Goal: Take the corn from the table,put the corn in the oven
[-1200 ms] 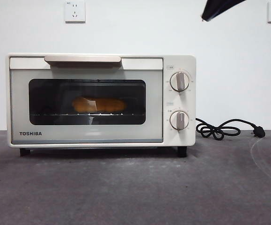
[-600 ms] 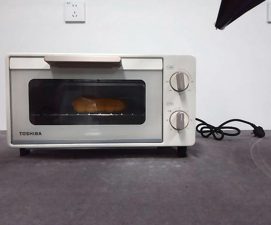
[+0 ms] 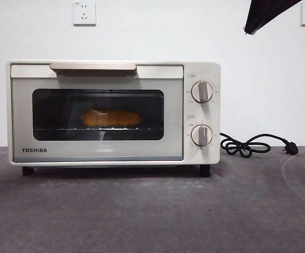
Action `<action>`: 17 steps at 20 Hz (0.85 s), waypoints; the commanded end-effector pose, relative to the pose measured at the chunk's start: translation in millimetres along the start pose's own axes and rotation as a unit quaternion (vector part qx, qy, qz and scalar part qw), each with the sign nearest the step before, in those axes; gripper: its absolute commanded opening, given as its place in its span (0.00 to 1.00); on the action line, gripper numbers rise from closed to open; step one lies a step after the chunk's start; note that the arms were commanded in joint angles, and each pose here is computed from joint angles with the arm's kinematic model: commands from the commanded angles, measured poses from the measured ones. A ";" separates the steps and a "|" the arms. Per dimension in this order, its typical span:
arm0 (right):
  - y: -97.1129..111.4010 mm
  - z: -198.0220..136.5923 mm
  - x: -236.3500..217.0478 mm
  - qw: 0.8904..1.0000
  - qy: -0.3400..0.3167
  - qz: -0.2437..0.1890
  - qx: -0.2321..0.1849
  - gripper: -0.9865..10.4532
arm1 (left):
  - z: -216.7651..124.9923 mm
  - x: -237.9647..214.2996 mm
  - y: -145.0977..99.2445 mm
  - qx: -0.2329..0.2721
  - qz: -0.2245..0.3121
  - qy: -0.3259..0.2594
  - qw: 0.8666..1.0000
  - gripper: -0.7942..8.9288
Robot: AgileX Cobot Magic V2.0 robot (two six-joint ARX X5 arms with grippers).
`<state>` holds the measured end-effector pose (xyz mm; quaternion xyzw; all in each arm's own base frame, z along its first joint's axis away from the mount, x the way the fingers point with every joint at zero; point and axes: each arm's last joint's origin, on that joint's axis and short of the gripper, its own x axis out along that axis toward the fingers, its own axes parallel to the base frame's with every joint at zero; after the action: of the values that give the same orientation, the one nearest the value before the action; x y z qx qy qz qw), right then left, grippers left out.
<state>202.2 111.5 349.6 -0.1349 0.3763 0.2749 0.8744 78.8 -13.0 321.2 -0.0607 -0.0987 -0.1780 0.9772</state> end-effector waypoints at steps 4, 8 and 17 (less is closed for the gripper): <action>-0.6 0.6 1.8 1.000 0.001 -0.006 0.003 0.08 | -84.1 -10.2 9.9 0.095 0.009 0.042 0.995 0.08; -0.6 0.6 1.8 1.000 0.001 -0.006 0.003 0.08 | -124.2 -14.9 16.5 0.087 0.043 0.082 0.992 0.08; -0.6 0.7 1.8 1.000 0.001 -0.006 0.003 0.08 | -168.7 -22.0 21.7 0.058 0.068 0.185 0.979 0.08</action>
<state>202.4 111.2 349.6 -0.1374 0.3759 0.2693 0.8760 94.9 -11.1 152.3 0.0208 0.0799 -0.1135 0.9901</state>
